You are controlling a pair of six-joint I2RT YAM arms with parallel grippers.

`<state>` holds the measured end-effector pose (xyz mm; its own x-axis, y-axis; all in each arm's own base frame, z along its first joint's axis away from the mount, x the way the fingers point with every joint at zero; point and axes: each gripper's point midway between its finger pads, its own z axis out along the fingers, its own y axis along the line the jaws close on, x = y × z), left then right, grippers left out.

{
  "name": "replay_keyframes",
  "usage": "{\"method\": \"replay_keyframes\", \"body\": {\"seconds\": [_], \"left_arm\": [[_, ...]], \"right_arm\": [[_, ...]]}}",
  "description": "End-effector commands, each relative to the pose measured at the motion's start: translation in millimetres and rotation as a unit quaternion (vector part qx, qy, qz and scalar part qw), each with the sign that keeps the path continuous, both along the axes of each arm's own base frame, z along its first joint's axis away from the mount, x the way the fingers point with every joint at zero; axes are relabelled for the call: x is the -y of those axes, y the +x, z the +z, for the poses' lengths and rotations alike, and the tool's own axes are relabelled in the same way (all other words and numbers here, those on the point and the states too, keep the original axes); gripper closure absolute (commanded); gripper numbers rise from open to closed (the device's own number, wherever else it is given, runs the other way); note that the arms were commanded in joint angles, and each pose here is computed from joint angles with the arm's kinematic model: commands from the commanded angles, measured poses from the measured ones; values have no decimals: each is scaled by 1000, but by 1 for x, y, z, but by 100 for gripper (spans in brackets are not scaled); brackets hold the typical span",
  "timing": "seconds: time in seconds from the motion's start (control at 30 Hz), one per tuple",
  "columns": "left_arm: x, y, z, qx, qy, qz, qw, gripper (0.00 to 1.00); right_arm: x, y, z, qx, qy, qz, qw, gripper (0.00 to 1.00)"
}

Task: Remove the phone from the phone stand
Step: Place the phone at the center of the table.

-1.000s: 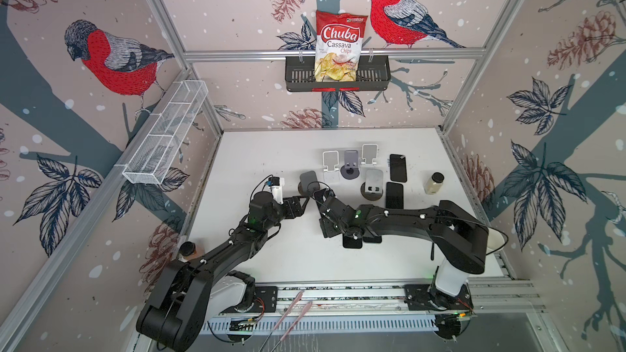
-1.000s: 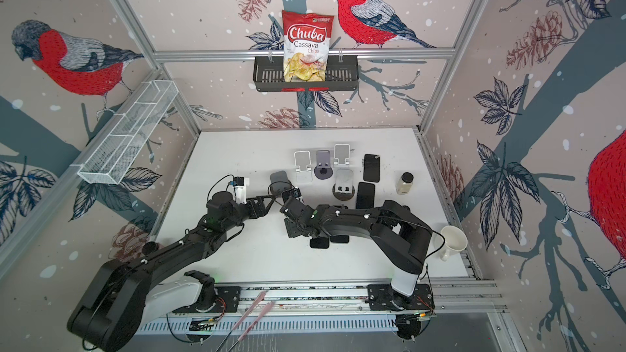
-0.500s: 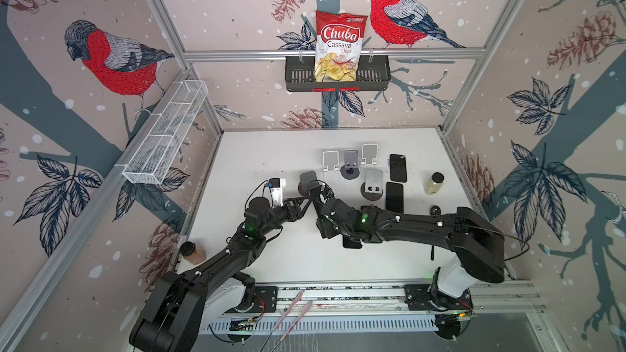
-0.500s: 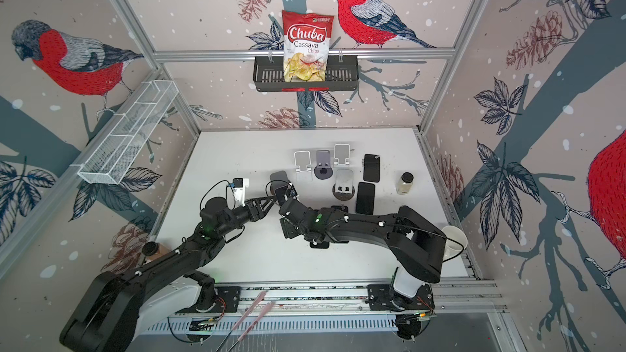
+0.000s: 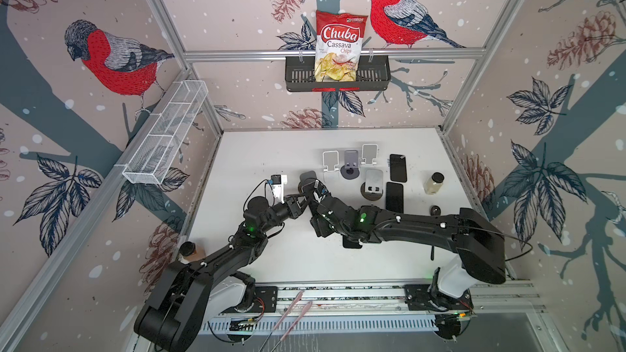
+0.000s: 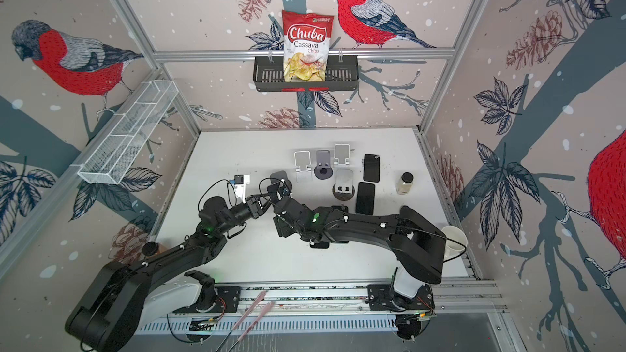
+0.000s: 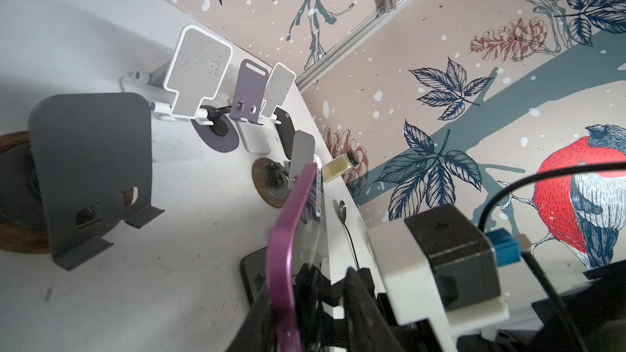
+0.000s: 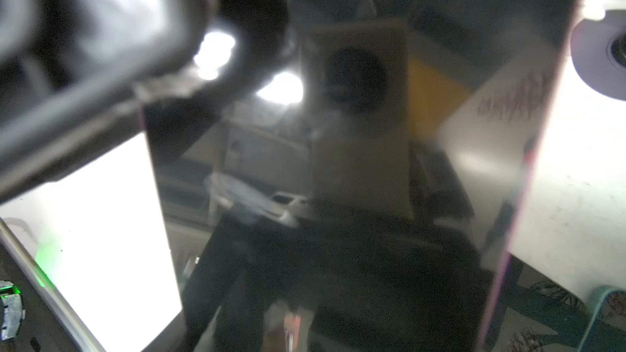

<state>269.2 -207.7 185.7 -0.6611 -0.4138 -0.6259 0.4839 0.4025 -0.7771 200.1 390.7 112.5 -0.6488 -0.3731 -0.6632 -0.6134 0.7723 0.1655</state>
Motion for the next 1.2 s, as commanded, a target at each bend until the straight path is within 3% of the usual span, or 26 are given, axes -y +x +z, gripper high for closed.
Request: {"method": "replay_keyframes", "body": {"seconds": [0.0,0.33,0.7,1.17], "left_arm": [[3,-3,20,40,-18,-13,999,75],[1,-1,13,31,-4,-5,999,100],[-2,-1,19,26,-15,8,1000,100],[-6,0,35,23,-50,19,998,100]], "right_arm": [[-9,4,9,20,12,6,1000,44],[-12,6,11,26,7,6,1000,43],[-15,12,21,42,17,1,999,36],[-12,18,39,68,38,-2,997,12]]}}
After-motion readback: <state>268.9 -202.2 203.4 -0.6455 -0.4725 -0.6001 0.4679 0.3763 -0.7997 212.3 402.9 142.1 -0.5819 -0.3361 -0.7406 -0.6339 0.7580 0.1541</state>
